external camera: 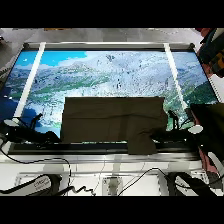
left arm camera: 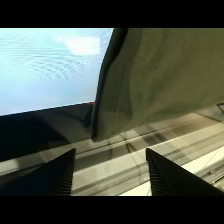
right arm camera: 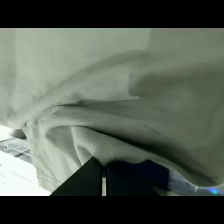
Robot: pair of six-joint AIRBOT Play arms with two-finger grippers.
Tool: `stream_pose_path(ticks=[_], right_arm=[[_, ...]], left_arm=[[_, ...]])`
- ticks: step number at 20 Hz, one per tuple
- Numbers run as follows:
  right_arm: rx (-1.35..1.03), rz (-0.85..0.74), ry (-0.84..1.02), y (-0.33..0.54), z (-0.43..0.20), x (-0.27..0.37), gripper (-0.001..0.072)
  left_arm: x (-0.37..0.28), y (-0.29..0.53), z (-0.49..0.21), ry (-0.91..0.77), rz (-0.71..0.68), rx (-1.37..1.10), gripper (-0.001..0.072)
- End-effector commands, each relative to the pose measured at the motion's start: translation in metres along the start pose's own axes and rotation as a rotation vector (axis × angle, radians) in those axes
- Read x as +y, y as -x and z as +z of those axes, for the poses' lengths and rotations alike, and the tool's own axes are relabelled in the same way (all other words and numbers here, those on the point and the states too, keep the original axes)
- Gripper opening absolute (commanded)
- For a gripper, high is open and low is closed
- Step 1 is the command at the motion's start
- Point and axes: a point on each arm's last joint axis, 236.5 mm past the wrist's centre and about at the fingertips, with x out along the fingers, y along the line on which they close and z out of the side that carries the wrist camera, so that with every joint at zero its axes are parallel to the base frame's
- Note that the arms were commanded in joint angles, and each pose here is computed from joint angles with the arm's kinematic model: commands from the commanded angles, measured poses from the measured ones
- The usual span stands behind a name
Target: Fold the clothes and pants, and hang the long-sleeved shirts on hangers.
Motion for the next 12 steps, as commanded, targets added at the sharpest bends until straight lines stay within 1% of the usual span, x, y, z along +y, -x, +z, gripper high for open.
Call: stream_pose_path(ticks=[1,3,5,7,9,10,12], right_arm=[[-0.024,-0.010,0.002,0.005,0.003,0.002,0.0007],[-0.031,-0.009,0.008,0.007,0.007,0.004,0.0007],[-0.060,-0.011,0.029,0.014,0.020,0.008,0.0007],[-0.088,-0.002,0.066,0.026,0.037,0.019,0.0007],[-0.125,0.009,0.115,0.042,0.055,0.033,0.0007],[-0.161,0.005,0.121,0.050,0.068,0.038,0.0007],[-0.299,-0.017,0.058,0.066,0.105,0.039,0.0007]], left_arm=[[-0.005,-0.013,0.011,-0.014,-0.008,-0.012,0.0371],[-0.007,-0.015,0.025,-0.034,0.011,-0.059,0.0159],[-0.006,-0.015,0.036,-0.042,0.023,-0.099,0.0019],[-0.016,-0.012,0.042,-0.031,-0.015,-0.127,0.0018],[-0.043,0.002,0.052,-0.124,-0.099,-0.167,0.0017],[-0.061,0.015,0.066,-0.166,-0.148,-0.229,0.0018],[-0.093,0.047,0.106,-0.159,-0.241,-0.402,0.0016]])
